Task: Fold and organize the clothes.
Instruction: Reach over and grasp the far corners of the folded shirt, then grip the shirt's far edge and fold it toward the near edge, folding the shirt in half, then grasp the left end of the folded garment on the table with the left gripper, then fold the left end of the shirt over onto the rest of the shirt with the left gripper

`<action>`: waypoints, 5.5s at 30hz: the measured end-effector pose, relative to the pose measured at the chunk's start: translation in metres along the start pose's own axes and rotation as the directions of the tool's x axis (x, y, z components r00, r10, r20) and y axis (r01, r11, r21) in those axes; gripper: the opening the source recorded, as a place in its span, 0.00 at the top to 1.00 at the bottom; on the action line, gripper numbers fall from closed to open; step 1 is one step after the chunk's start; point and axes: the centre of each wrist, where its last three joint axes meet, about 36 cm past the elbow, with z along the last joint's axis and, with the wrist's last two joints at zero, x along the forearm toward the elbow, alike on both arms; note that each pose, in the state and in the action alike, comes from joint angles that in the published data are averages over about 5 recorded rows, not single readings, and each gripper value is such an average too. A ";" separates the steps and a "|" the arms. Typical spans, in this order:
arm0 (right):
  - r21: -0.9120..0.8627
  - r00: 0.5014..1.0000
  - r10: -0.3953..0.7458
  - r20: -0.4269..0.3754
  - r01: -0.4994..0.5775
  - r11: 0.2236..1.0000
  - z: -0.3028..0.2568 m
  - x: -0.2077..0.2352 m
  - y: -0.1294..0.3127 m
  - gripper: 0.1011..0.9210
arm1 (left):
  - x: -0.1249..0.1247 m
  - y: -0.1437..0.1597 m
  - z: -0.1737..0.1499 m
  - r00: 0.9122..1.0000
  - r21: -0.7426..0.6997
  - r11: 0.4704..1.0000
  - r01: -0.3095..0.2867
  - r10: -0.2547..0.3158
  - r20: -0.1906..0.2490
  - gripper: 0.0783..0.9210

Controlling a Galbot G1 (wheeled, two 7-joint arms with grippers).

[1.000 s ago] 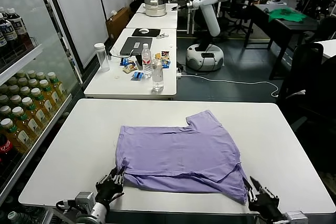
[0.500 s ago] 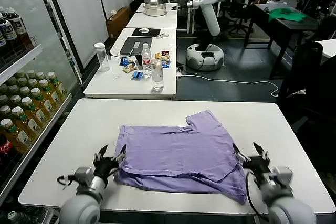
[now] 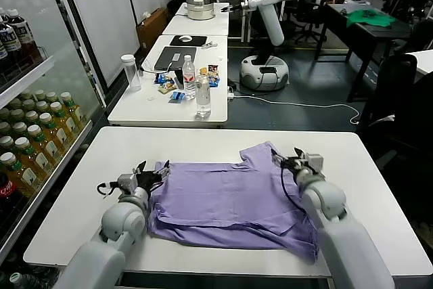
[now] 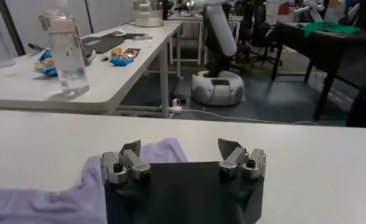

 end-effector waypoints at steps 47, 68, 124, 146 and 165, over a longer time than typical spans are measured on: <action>-0.043 0.993 -0.055 -0.103 0.050 0.998 0.018 -0.021 -0.002 0.98 | 0.014 -0.009 0.019 1.000 0.050 0.998 -0.023 0.023 0.003 0.97; -0.079 0.995 -0.055 0.082 0.061 0.995 0.025 0.120 -0.018 0.98 | 0.092 -0.003 0.009 0.993 0.079 0.992 -0.101 0.096 0.071 0.98; -0.028 0.999 0.050 0.014 -0.049 0.998 0.100 0.240 -0.002 0.12 | 0.150 -0.049 0.091 0.991 -0.044 0.991 0.128 -0.129 -0.026 0.31; -0.038 0.998 0.044 0.037 -0.043 0.998 0.089 0.246 -0.008 0.12 | 0.134 -0.002 0.077 0.983 0.053 0.983 0.174 -0.170 -0.070 0.93; -0.039 0.998 0.045 0.036 -0.043 0.998 0.089 0.246 -0.014 0.12 | 0.172 0.106 -0.048 0.972 0.268 0.948 0.171 -0.207 0.112 0.93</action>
